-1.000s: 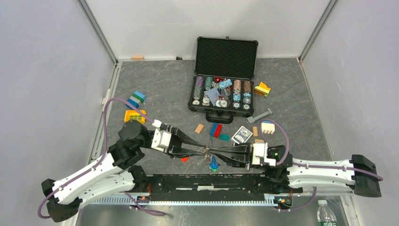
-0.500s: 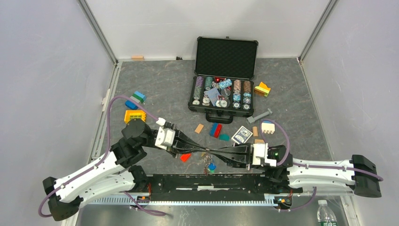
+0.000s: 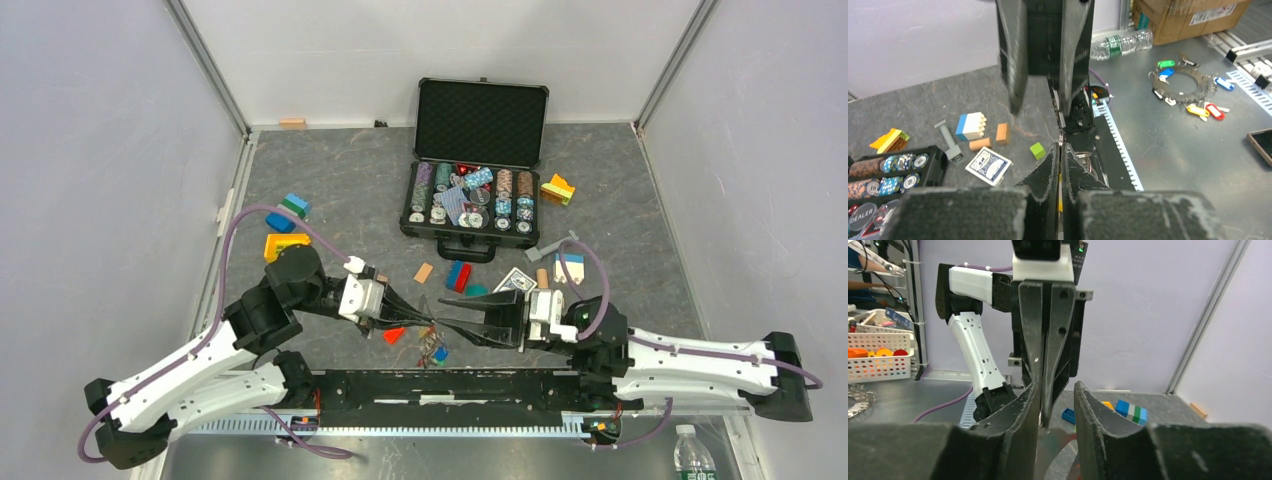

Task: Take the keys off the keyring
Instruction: Remove the key from the keyring.

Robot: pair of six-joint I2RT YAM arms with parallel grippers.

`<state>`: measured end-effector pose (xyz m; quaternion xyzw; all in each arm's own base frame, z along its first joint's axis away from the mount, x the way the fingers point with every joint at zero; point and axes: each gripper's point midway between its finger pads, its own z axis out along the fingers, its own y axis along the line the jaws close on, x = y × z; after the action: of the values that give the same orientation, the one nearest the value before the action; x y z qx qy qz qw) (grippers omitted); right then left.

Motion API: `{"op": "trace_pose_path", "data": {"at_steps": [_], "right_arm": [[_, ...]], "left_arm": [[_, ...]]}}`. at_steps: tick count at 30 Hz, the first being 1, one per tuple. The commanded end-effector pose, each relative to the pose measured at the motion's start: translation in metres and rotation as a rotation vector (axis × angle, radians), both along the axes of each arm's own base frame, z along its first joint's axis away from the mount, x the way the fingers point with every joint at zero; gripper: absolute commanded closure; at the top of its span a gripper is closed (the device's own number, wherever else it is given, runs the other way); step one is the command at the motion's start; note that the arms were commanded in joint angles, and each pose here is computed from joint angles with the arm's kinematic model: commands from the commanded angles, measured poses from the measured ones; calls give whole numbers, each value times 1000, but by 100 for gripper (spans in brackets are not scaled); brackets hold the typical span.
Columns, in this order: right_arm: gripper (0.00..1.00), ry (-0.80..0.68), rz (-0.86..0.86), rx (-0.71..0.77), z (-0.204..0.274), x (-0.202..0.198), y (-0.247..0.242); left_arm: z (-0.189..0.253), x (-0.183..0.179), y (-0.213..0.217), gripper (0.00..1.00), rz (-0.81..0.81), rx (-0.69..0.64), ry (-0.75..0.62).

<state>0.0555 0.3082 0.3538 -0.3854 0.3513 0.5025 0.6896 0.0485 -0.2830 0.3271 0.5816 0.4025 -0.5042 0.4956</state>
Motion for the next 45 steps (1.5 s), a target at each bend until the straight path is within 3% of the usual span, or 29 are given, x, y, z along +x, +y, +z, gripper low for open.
{"op": "trace_pose_path", "data": {"at_steps": [1, 9, 12, 21, 33, 45], "right_arm": [[60, -25, -23, -143, 12, 3, 5], [58, 36, -42, -532, -13, 14, 27], [56, 29, 10, -597, -18, 5, 30], [60, 39, -10, -622, -25, 9, 28], [59, 47, -27, -641, -40, 15, 42], [69, 51, -69, -635, -41, 24, 50]], "left_arm": [[3, 4, 9, 98, 16, 73, -109], [-4, 13, 20, 98, 32, 246, -180], [-7, 20, 26, 98, 54, 333, -186], [-12, 33, 35, 98, 94, 493, -178], [-8, 27, 30, 98, 44, 477, -173], [-8, 18, 30, 98, -4, 456, -180]]}}
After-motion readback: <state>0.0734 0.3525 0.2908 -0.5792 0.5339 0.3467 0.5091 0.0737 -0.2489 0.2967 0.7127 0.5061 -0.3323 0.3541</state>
